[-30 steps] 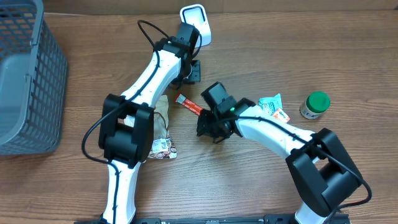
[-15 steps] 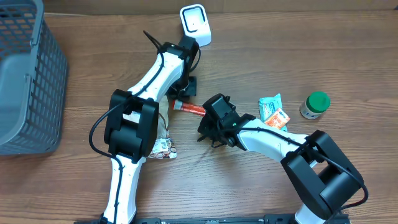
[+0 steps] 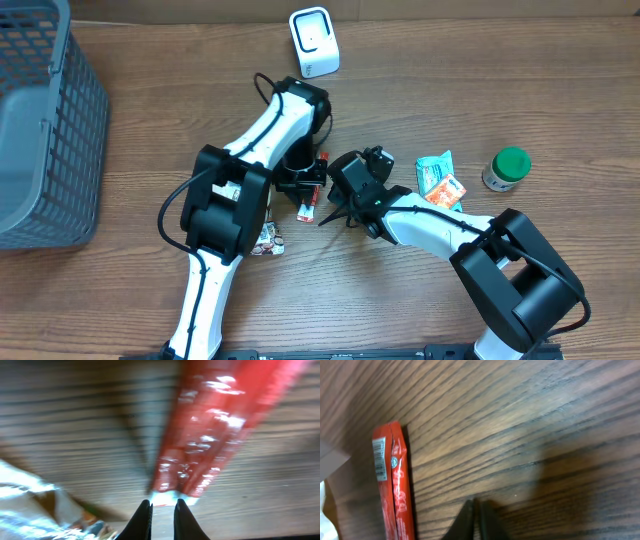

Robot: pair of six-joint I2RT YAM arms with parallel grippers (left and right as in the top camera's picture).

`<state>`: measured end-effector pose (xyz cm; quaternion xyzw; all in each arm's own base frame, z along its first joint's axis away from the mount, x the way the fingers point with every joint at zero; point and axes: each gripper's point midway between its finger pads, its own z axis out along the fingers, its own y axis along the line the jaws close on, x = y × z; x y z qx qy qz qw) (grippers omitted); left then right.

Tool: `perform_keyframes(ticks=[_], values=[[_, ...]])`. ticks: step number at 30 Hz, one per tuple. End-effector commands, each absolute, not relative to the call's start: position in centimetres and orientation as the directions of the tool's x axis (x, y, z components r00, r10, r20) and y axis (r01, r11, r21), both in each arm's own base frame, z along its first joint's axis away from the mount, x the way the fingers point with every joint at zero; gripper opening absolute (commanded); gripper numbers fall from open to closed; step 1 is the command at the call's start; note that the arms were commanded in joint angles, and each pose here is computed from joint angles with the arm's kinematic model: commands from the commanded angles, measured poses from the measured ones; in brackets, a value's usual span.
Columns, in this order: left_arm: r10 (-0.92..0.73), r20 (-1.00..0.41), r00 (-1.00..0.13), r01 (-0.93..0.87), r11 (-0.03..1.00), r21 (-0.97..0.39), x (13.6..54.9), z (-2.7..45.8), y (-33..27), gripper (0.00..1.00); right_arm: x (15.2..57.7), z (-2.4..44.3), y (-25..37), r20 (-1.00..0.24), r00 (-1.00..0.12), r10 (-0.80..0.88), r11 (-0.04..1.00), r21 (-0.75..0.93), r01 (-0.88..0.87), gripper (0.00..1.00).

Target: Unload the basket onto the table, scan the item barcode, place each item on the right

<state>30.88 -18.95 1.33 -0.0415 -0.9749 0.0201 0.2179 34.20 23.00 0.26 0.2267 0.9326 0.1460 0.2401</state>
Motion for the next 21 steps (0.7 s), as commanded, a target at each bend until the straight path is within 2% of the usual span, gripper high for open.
perform_keyframes(ticks=[1,5,8,15,21], values=[[0.133,0.427,-0.895,0.101,0.99,-0.097,30.8,0.7,-19.6,0.09,33.3,-0.3,23.9,-0.375,-0.859,0.349,0.91,0.355,0.215,0.11],[0.134,0.417,-0.899,0.087,0.988,-0.129,31.0,0.7,-20.3,0.09,31.6,-0.2,26.5,-0.275,-0.923,0.27,0.891,0.435,0.131,0.14],[0.15,0.407,-0.901,0.103,0.985,-0.136,31.3,0.8,-20.3,0.04,31.5,0.1,26.6,-0.251,-0.93,0.269,0.884,0.448,0.134,0.18],[0.158,0.301,-0.941,0.109,0.979,-0.173,35.0,4.1,-20.2,0.04,32.1,2.5,26.6,-0.212,-0.949,0.234,0.85,0.518,0.094,0.26],[0.115,0.174,-0.978,0.089,0.984,-0.153,38.9,4.7,-19.2,0.12,30.8,2.6,27.8,-0.163,-0.967,0.195,0.83,0.553,0.074,0.27]])
